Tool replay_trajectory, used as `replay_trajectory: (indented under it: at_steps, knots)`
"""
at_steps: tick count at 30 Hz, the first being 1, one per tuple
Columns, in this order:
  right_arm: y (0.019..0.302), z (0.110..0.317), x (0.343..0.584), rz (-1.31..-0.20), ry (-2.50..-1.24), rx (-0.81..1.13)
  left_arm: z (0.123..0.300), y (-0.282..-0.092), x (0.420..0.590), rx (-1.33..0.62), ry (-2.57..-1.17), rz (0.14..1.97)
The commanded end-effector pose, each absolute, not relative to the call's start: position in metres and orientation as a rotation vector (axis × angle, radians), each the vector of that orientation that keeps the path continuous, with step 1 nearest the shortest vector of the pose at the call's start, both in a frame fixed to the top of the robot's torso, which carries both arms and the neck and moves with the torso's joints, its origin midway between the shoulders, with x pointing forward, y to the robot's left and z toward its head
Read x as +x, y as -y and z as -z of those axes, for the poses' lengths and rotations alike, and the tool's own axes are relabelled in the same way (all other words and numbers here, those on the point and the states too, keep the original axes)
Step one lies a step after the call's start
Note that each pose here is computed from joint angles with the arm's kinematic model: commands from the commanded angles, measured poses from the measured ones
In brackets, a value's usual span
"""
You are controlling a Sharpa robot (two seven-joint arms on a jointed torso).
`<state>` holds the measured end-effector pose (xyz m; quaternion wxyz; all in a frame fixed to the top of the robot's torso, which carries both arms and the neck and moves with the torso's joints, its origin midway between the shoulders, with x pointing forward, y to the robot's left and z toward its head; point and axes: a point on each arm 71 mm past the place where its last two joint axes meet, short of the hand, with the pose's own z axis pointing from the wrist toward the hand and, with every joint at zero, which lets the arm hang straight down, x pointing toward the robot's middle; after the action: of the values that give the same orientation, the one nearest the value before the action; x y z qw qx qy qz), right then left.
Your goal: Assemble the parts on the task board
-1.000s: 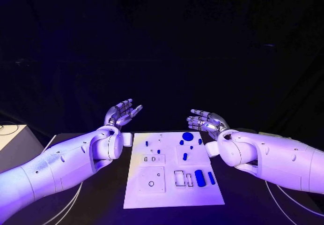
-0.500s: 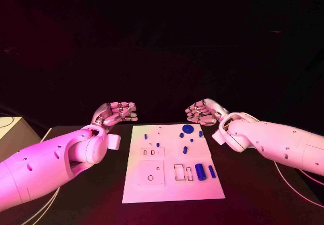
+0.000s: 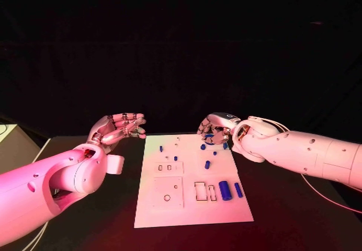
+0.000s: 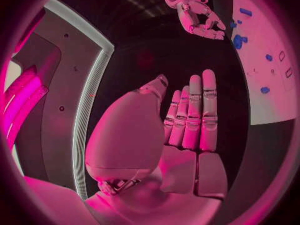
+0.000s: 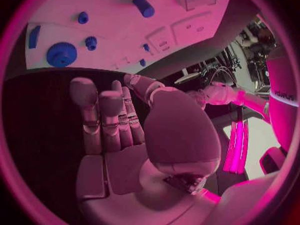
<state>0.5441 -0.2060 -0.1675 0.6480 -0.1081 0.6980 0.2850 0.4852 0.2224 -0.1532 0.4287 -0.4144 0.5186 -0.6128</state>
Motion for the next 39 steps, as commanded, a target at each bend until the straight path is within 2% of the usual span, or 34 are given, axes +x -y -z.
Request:
replay_trajectory:
  at_steps: [1,8,18,39]
  knots:
    - [0.202,0.172,0.544,-0.481,-1.616,-0.414,0.148,-0.218,0.482,-0.982,-1.308,1.563]
    - [0.200,0.173,0.547,-0.378,-1.604,-0.468,0.140,-0.216,0.477,-0.940,-1.309,1.585]
    - [0.205,0.174,0.549,-0.302,-1.605,-0.483,0.138,-0.217,0.477,-0.934,-1.305,1.584]
    - [0.215,0.184,0.550,-0.267,-1.669,-0.481,0.138,-0.220,0.478,-0.936,-1.305,1.577]
